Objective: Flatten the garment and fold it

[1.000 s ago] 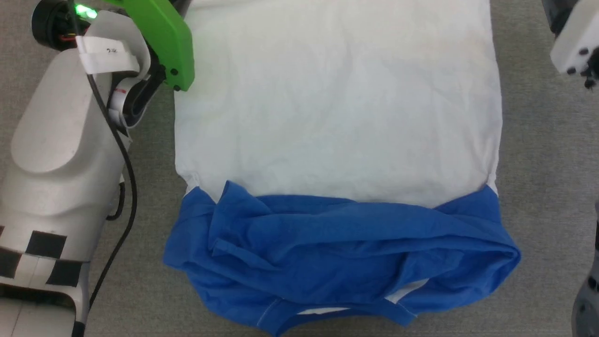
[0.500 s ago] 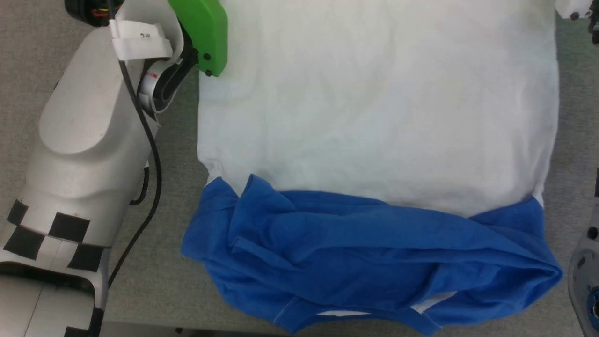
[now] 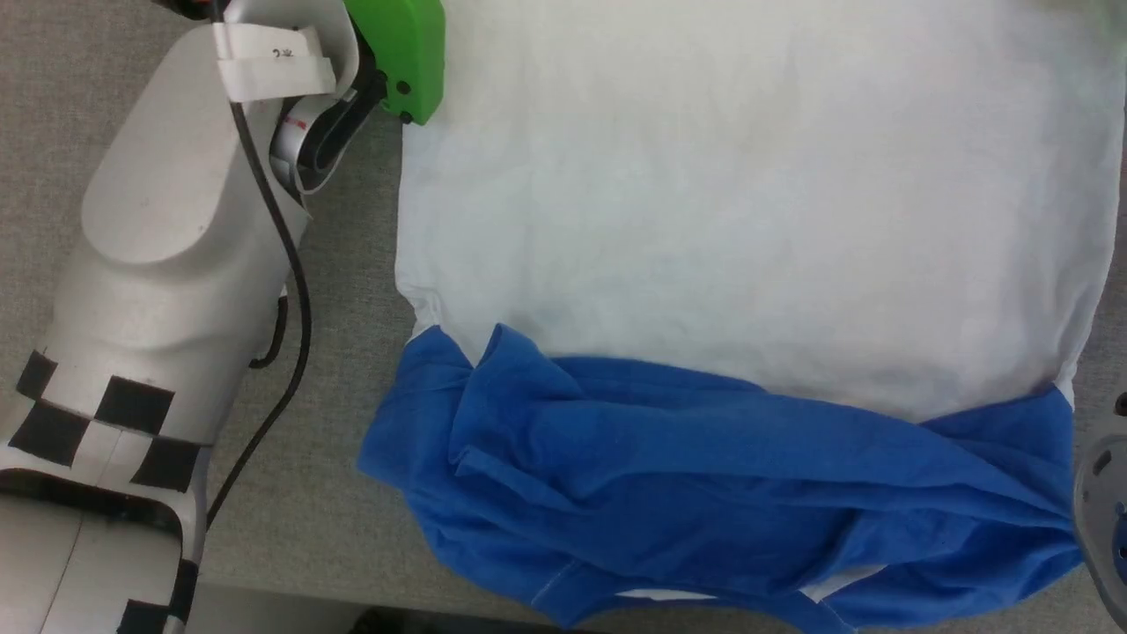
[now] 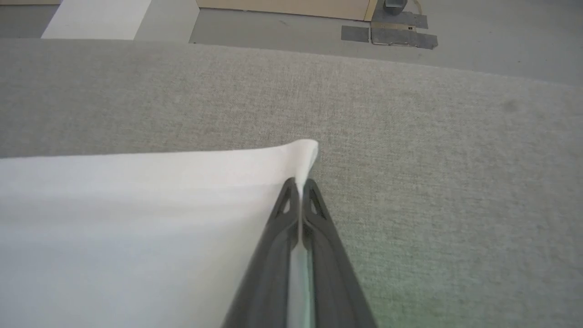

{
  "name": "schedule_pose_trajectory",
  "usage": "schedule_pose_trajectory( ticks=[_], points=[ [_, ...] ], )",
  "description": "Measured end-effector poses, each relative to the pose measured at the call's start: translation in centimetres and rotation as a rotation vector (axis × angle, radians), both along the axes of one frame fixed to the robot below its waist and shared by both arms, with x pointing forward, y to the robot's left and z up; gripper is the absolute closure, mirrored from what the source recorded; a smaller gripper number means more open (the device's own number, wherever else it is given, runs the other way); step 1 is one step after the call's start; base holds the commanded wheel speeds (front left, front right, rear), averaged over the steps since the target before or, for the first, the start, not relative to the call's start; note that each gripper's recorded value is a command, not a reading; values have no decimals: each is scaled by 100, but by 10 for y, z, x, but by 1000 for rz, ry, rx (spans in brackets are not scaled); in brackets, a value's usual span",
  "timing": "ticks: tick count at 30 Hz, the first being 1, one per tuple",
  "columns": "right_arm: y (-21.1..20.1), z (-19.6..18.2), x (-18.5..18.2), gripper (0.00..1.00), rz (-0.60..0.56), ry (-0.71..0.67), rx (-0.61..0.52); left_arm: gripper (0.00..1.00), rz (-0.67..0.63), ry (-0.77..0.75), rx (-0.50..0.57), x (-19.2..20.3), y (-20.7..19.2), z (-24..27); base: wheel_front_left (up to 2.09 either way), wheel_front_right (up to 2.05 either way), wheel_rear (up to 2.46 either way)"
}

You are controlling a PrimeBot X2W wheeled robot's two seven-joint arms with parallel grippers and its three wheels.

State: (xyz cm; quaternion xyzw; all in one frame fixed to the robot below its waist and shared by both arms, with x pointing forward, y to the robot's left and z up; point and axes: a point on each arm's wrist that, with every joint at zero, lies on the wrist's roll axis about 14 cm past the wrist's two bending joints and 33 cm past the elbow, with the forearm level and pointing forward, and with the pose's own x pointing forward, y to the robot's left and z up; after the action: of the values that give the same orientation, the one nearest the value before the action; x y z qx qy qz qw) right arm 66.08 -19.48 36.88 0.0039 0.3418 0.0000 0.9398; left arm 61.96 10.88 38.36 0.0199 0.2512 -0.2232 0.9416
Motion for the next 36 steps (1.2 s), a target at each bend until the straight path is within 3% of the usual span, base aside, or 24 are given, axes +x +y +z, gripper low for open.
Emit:
schedule_pose_trajectory(
  ticks=[15,21,36],
  points=[
    [-14,65,-2,100,6,-232,33,100,42,-318,-93,13,13,84,0,0,0],
    [-16,103,-29,100,34,-334,55,100,23,-413,-111,-13,14,119,0,0,0],
    [-6,131,-122,100,69,-405,170,100,7,-466,-168,-119,17,150,0,0,0]
  ],
)
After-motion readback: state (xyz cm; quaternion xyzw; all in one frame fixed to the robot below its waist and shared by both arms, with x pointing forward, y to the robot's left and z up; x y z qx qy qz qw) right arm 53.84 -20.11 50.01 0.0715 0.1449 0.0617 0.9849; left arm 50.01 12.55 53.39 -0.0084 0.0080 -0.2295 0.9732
